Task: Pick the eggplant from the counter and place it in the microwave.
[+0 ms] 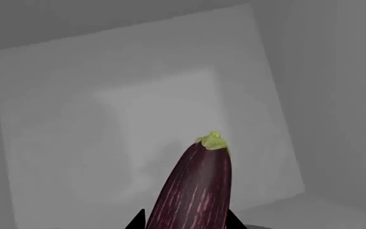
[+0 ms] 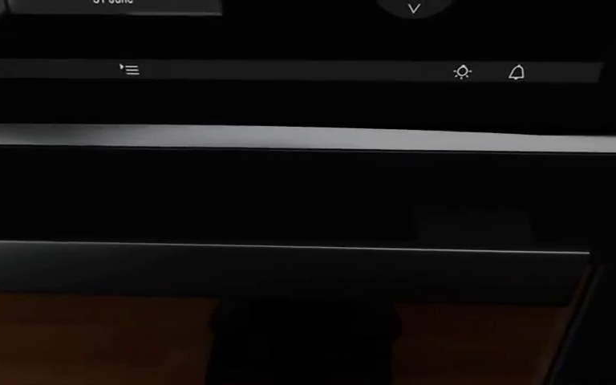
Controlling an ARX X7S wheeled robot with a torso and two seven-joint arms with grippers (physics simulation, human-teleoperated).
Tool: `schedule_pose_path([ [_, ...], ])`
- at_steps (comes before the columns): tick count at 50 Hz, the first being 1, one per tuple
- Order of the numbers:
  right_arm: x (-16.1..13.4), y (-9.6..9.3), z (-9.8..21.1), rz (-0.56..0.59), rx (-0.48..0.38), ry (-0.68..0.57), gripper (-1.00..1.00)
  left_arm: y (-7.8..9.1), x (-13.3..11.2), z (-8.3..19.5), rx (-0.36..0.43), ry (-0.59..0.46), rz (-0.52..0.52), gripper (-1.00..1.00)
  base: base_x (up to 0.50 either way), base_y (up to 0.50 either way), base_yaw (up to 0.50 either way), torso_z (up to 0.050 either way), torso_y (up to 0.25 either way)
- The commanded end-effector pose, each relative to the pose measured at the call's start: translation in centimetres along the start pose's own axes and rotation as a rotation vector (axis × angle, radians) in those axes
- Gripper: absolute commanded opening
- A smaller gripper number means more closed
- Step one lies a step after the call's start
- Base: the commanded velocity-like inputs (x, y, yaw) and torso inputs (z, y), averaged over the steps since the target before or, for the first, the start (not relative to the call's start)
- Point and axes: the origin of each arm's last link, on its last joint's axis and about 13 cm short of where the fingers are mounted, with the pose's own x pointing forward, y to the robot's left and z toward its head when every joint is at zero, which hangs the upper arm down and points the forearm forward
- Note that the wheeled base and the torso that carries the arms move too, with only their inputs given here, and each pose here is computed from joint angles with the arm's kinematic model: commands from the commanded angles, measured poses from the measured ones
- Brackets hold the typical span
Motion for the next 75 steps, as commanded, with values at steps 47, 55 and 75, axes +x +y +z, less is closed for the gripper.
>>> schedule_pose_path([
  [47, 0.1, 0.3, 0.0, 0.012, -0.006, -0.001, 1.0, 0.1, 0.8, -8.8, -0.087, 0.332, -0.009, 1.0, 0.0, 0.0, 0.0, 0.0, 0.0],
  [55, 0.1, 0.3, 0.1, 0.014, -0.004, -0.004, 1.0, 0.4, 1.1, -7.3, -0.142, 0.206, -0.001, 1.0, 0.0, 0.0, 0.0, 0.0, 0.0],
  [75, 0.1, 0.3, 0.3, 0.015, -0.004, -0.007, 1.0, 0.7, 1.5, -5.8, -0.171, 0.014, -0.033, 1.0, 0.01, 0.0, 0.0, 0.0, 0.0],
])
